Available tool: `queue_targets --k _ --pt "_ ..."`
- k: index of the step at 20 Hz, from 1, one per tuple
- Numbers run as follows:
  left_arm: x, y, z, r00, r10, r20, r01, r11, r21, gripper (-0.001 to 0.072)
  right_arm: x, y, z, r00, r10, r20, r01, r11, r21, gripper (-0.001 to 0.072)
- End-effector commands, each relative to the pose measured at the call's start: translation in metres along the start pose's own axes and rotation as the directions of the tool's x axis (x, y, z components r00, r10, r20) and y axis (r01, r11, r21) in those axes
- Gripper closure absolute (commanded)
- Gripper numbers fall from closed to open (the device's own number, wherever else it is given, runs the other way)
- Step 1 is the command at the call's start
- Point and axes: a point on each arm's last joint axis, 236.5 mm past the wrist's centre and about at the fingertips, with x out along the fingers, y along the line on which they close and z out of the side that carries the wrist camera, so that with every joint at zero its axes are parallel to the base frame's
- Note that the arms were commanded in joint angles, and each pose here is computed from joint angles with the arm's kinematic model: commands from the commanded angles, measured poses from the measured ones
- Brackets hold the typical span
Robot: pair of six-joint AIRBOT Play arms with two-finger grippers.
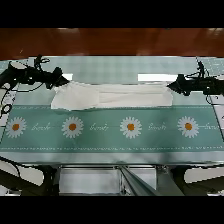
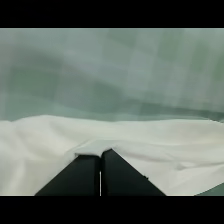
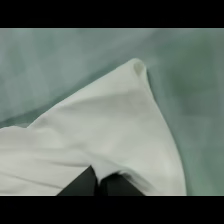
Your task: Fold the shirts.
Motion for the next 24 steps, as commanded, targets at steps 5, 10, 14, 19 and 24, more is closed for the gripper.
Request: queue_targets --k 5,10,14,19,24 --pt "0.015 -0.005 -0.008 1.000 0.002 -0.028 0.000 0.998 0.064 0.0687 0.009 -0.007 0.001 1.000 0.008 0.001 -0.008 0.999 0.035 0.0691" --pt "0.006 -0.008 -0.035 0.986 -0.027 -0.163 0.033 0.999 0.034 0.0202 -0.001 0.007 0.010 0.997 0.075 0.017 -0.076 0.995 0.066 0.0303" --pt "-0.071 -0.006 -0.035 0.982 -0.058 -0.178 0.061 0.998 0.010 0.0202 -0.088 0.011 0.027 0.997 0.074 0.007 -0.074 0.997 0.013 0.0303" --pt "-0.149 0.002 -0.034 0.978 0.062 0.201 -0.075 0.996 0.053 0.0202 -0.178 -0.053 0.025 0.975 -0.154 0.161 0.146 0.988 0.058 0.0303" --pt "-0.112 0.032 -0.138 0.973 0.111 0.202 -0.111 0.994 -0.011 0.0202 -0.118 -0.086 -0.024 0.990 -0.102 0.094 0.084 0.980 0.181 0.0295"
